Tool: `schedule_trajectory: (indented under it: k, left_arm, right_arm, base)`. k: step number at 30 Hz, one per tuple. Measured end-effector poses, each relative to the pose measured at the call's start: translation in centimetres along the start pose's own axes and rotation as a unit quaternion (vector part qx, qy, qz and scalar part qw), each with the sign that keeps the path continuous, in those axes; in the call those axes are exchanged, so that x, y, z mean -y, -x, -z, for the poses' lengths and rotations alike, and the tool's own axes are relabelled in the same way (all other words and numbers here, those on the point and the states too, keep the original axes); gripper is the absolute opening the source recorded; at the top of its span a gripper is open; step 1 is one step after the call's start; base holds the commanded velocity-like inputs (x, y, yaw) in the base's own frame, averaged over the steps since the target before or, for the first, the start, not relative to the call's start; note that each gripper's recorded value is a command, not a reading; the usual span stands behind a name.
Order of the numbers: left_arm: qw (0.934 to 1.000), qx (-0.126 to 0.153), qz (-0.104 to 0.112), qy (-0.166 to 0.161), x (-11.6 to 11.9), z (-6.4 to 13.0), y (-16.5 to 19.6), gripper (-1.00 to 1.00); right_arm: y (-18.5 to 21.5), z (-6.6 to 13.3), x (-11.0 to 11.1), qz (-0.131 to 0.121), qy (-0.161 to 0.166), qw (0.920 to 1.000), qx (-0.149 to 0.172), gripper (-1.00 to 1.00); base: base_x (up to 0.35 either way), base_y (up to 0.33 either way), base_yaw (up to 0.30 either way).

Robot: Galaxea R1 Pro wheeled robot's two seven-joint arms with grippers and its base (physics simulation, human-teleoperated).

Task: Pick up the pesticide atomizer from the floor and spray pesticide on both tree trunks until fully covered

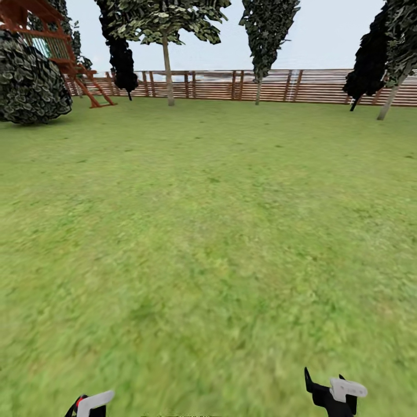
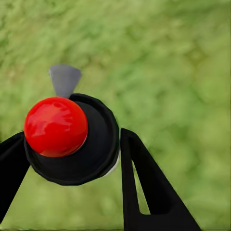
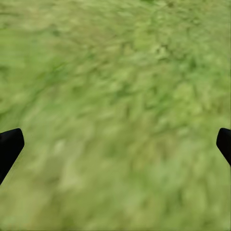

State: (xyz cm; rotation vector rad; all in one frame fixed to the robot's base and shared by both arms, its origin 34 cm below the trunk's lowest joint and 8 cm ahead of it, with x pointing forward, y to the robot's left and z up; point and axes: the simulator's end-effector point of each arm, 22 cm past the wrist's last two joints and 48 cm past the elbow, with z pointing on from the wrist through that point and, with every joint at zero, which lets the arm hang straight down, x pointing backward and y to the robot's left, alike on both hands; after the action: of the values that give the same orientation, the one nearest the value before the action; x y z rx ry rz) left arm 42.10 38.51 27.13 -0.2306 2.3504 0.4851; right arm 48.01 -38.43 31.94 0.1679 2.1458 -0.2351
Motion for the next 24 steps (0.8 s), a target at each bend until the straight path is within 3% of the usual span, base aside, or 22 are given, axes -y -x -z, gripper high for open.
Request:
schedule_trajectory:
  k: [12,24]
  left_arm:
    - [1.0000,-0.007,-0.004,-0.001,0.1,0.0,-0.7,-1.00]
    - [0.9999,-0.011,-0.005,-0.001,0.1,0.0,-1.1,-1.00]
  right_arm:
    - [-0.7,0.0,0.0,0.002,0.000,1.0000,-0.007,1.00]
    - [-1.0,0.0,0.3,0.006,0.001,0.9999,-0.011,1.00]
  base:
    - [0.005,0.000,0.181]
    - [0.297,0.081,0.071]
